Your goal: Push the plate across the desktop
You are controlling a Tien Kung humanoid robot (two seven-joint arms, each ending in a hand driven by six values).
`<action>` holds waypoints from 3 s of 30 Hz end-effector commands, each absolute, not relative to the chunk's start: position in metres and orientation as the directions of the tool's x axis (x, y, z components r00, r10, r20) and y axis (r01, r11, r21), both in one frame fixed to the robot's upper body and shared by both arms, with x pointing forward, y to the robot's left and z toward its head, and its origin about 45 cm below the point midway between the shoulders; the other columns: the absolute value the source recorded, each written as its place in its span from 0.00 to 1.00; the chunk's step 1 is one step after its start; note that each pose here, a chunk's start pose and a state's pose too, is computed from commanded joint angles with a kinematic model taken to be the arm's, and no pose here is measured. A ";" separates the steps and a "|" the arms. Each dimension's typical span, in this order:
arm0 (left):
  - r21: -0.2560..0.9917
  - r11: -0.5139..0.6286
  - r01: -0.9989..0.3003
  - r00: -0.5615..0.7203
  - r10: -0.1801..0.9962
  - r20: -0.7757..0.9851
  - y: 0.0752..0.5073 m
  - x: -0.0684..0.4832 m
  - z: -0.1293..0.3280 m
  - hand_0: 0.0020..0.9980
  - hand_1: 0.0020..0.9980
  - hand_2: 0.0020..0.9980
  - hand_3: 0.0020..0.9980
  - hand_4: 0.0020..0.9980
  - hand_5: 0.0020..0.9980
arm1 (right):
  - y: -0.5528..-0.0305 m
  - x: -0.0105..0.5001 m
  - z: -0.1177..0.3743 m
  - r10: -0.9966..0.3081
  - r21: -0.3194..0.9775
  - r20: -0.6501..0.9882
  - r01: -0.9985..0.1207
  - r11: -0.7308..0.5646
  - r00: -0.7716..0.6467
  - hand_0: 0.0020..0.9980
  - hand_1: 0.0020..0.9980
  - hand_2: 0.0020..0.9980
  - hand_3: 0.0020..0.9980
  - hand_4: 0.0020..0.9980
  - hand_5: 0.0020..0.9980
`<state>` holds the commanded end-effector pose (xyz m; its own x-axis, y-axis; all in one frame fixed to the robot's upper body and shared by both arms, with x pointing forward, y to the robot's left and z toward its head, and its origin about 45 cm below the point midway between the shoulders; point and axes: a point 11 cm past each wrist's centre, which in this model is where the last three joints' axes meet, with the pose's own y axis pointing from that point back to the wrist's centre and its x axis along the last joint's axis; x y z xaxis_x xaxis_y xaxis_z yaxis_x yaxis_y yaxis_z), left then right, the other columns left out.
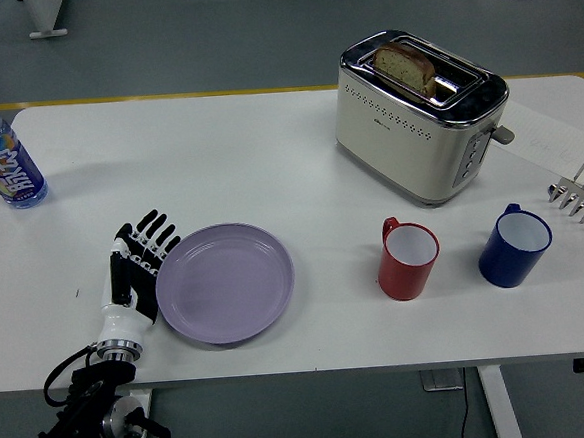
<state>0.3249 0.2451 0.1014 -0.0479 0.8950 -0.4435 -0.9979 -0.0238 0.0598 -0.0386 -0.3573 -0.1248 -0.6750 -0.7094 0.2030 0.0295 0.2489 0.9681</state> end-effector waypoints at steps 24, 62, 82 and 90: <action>0.063 0.115 -0.991 0.070 0.872 -0.484 0.203 0.314 0.105 0.75 0.79 0.84 0.75 0.45 1.00 | -0.358 -0.039 -0.125 -0.705 0.967 0.205 0.032 0.251 -0.679 0.61 0.62 0.76 0.70 0.48 0.46; -0.029 -0.049 -0.998 -0.034 0.929 -0.369 0.274 0.341 0.143 0.73 0.77 0.80 0.75 0.45 1.00 | -0.358 -0.042 -0.125 -0.701 0.967 0.206 0.035 0.250 -0.682 0.61 0.62 0.76 0.69 0.48 0.45; -0.009 -0.250 -0.968 -0.244 0.949 -0.198 0.428 0.342 0.184 0.70 0.75 0.77 0.71 0.47 1.00 | -0.358 -0.042 -0.125 -0.692 0.967 0.206 0.037 0.251 -0.692 0.61 0.61 0.76 0.69 0.48 0.44; 0.011 -0.308 -0.951 -0.304 0.932 -0.195 0.466 0.333 0.189 0.72 0.76 0.78 0.72 0.49 1.00 | -0.358 -0.042 -0.125 -0.688 0.967 0.205 0.038 0.250 -0.696 0.61 0.61 0.76 0.68 0.48 0.44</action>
<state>0.3325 0.4661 0.1895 -0.3043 0.9325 -0.1946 -0.9513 -0.3081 0.0114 -0.0420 -0.3577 -0.1247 -0.6961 -0.6880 0.2052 0.0378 0.2503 0.9674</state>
